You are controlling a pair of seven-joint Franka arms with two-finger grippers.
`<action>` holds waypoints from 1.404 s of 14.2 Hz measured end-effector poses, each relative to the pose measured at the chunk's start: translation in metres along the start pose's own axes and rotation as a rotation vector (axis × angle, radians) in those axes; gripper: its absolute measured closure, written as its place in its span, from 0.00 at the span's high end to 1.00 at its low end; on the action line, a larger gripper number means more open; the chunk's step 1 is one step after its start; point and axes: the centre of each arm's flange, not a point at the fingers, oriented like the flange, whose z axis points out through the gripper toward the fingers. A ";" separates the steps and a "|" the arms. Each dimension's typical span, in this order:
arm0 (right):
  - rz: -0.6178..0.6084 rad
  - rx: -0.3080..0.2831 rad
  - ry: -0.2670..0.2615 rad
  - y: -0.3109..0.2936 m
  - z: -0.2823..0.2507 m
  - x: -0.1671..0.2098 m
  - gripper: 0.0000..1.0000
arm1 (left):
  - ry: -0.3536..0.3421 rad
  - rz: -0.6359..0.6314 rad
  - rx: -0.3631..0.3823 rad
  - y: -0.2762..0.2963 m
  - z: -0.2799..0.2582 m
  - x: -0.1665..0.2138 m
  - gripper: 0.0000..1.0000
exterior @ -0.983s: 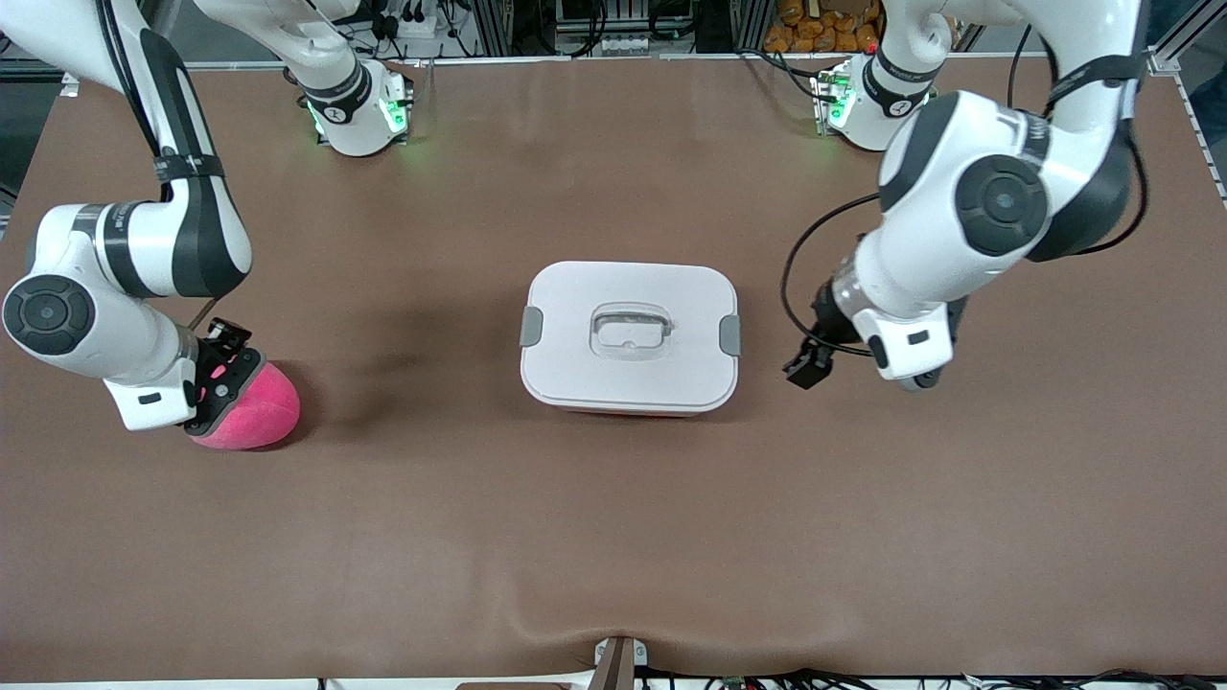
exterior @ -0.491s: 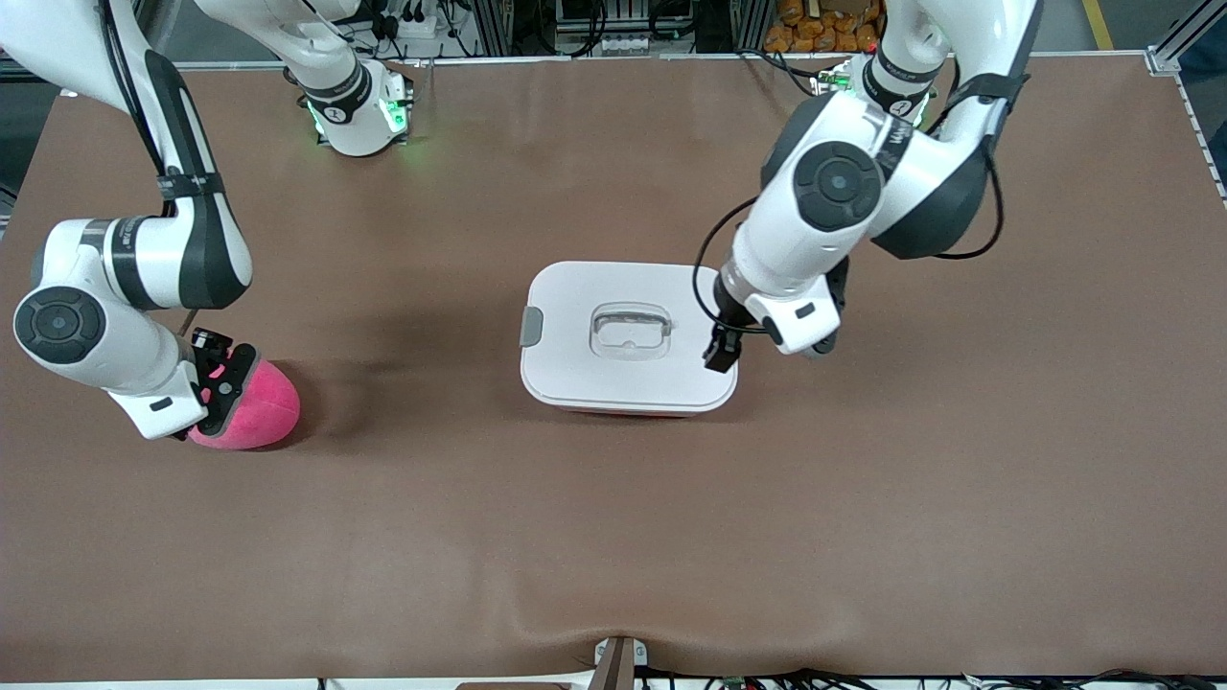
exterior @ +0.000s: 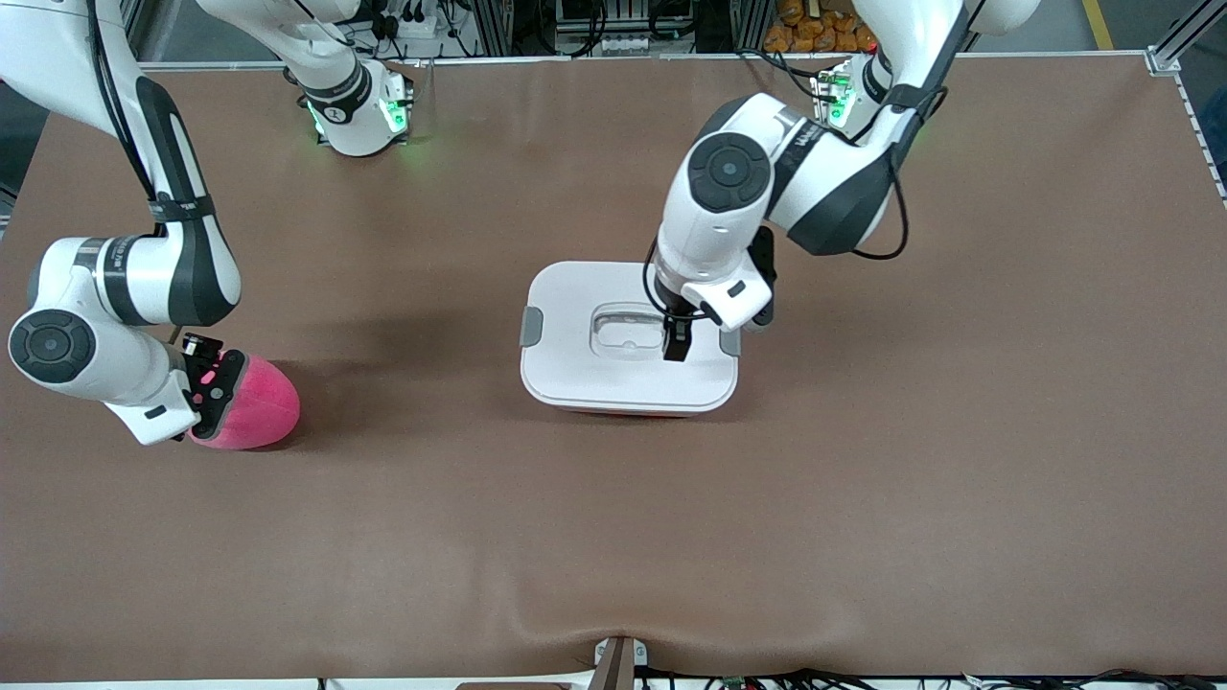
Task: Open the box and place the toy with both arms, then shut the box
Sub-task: 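Reach the left gripper to the lid handle while the right gripper reaches the toy, then grasp the lid handle with the left gripper while the right gripper grasps the toy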
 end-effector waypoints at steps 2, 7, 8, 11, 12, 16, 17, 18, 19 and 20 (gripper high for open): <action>-0.027 -0.007 0.003 0.001 0.000 -0.001 0.94 | 0.002 -0.041 -0.003 -0.005 0.012 -0.011 1.00; -0.074 -0.013 0.013 0.002 0.001 0.000 0.39 | 0.020 -0.042 -0.015 -0.014 0.042 -0.031 1.00; -0.084 -0.014 0.019 0.003 0.000 0.000 0.29 | 0.027 -0.033 -0.018 -0.016 0.048 -0.034 1.00; -0.096 -0.024 0.035 0.005 -0.004 0.001 0.13 | 0.038 -0.017 -0.020 -0.020 0.056 -0.040 1.00; -0.094 -0.029 0.042 0.007 -0.007 0.001 0.12 | 0.040 -0.014 -0.017 -0.021 0.059 -0.041 1.00; -0.099 -0.076 0.062 0.017 -0.031 0.000 0.11 | 0.051 0.006 -0.004 -0.032 0.078 -0.054 1.00; -0.096 -0.092 0.082 0.020 -0.040 0.000 0.11 | 0.051 0.009 -0.003 -0.034 0.083 -0.057 1.00; -0.085 -0.106 0.110 0.024 -0.050 0.000 0.11 | 0.051 0.005 -0.003 -0.036 0.086 -0.059 1.00; -0.073 -0.120 0.136 0.027 -0.060 -0.001 0.11 | 0.051 -0.004 -0.003 -0.037 0.088 -0.060 1.00; -0.065 -0.137 0.153 0.031 -0.070 -0.002 0.11 | 0.051 -0.011 -0.004 -0.036 0.088 -0.060 1.00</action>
